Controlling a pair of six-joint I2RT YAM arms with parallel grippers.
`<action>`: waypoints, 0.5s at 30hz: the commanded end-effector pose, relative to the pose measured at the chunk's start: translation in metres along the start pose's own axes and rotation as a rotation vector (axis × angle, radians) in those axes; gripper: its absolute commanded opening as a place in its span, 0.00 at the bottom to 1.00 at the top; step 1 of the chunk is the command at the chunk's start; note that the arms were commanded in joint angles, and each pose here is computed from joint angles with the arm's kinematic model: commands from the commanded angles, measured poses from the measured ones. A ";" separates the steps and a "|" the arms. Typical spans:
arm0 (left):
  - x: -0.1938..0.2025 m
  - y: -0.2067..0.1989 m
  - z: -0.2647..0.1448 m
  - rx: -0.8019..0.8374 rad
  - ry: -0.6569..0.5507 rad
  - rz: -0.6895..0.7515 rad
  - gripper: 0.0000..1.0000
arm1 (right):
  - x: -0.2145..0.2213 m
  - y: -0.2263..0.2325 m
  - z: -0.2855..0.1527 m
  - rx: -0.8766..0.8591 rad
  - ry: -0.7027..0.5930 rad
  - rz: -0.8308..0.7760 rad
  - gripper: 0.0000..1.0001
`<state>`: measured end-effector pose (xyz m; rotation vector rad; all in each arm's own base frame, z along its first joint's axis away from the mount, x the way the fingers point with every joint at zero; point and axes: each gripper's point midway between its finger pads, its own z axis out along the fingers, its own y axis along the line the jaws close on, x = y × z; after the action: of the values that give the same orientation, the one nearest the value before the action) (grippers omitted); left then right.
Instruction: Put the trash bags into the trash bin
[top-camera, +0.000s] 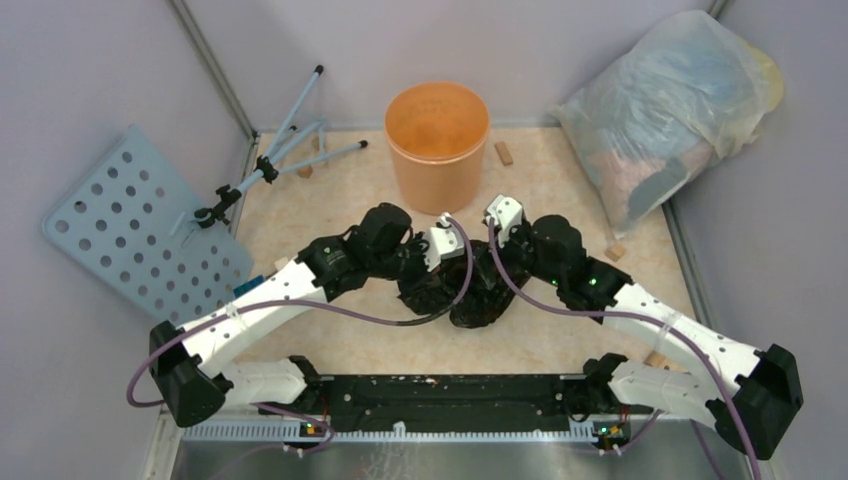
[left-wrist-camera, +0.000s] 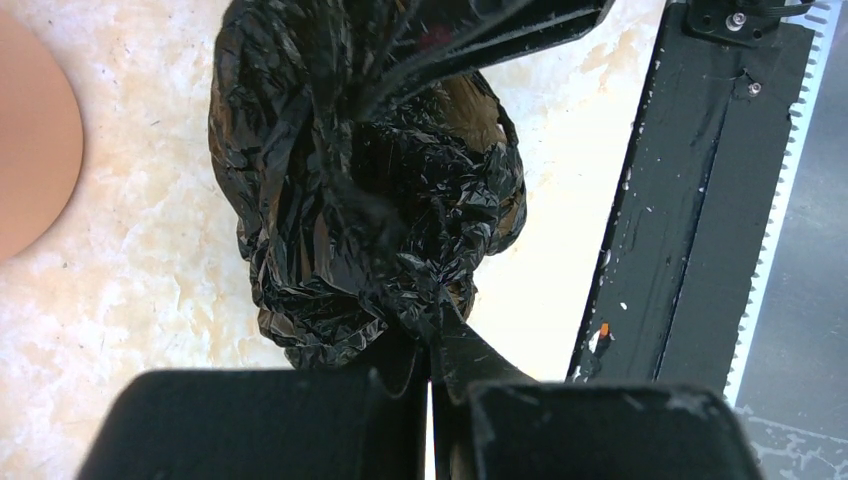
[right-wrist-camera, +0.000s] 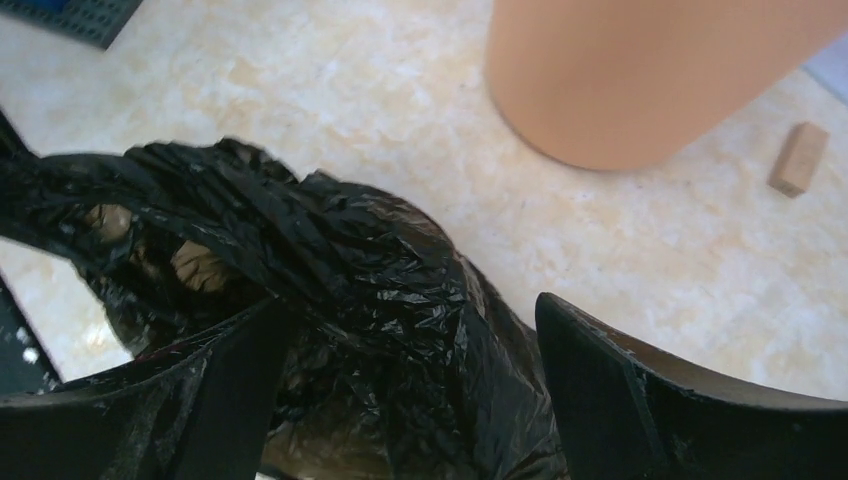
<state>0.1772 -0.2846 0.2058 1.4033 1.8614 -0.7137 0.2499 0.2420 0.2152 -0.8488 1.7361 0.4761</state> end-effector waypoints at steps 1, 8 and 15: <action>-0.006 -0.006 -0.010 0.008 -0.041 0.038 0.00 | -0.030 0.019 -0.004 -0.145 -0.066 -0.067 0.89; -0.012 -0.009 -0.016 0.009 -0.074 0.026 0.02 | -0.031 0.029 -0.005 -0.199 -0.104 -0.072 0.56; -0.027 -0.004 -0.028 -0.062 -0.145 -0.078 0.59 | -0.036 0.024 -0.004 -0.160 -0.129 -0.032 0.00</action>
<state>0.1697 -0.2791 0.2228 1.3540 1.8250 -0.7422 0.2275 0.2645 0.2158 -1.0098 1.6690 0.6288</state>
